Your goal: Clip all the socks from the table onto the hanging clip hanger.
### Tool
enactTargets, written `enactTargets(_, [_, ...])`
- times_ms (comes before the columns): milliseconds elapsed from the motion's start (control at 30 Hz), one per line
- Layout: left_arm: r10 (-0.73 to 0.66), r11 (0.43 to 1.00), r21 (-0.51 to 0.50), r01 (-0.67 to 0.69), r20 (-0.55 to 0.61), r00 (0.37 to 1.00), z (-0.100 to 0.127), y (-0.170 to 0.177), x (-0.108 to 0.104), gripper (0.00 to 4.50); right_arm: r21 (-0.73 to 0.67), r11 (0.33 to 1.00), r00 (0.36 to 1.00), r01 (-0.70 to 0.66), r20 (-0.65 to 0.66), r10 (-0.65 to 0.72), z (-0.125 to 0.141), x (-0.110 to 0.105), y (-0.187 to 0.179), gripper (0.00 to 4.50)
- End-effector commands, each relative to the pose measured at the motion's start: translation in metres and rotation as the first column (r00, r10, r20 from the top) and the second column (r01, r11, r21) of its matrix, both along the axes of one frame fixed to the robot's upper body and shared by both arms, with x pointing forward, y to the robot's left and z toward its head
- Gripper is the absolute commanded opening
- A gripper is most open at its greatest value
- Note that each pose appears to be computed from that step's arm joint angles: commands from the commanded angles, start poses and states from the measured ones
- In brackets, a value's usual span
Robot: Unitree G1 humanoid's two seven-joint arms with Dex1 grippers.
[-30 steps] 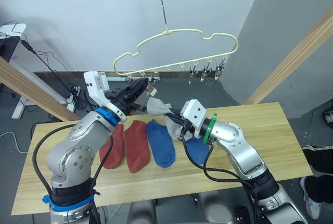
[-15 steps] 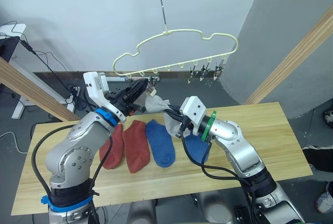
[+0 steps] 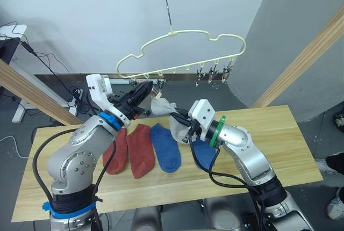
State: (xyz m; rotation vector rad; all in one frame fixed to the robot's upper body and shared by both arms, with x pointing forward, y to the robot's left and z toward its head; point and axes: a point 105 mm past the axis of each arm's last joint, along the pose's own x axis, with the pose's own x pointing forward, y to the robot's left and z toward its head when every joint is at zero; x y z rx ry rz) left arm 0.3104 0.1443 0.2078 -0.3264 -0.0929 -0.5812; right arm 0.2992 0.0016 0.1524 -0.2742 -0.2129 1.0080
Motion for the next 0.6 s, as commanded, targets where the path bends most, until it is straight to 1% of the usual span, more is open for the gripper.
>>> enactTargets(33, [-0.021,1.000,-0.004,0.021,0.049,0.999,0.010,-0.003,-0.006,0.00,0.055,0.998,0.999,-0.024,0.036,0.022,0.015,-0.008,0.006,0.03])
enactTargets(267, [-0.035,0.999,-0.018,0.036,0.032,0.999,0.008,-0.005,-0.007,0.00,0.062,0.997,0.999,-0.036,0.032,0.034,0.014,-0.007,0.016,0.03])
enactTargets(467, [-0.020,0.999,-0.033,0.021,0.035,0.999,0.009,-0.001,-0.007,0.00,0.059,0.997,0.999,-0.042,0.033,0.040,0.014,-0.005,0.020,0.03])
enactTargets(500, [-0.017,0.999,-0.033,0.019,0.036,0.999,0.009,0.000,-0.007,0.71,0.057,0.997,0.999,-0.043,0.034,0.041,0.013,-0.005,0.021,0.00])
enactTargets(600, [-0.019,0.999,-0.027,0.020,0.034,0.999,0.008,0.001,-0.008,1.56,0.062,0.997,0.999,-0.044,0.031,0.042,0.014,-0.004,0.022,0.00])
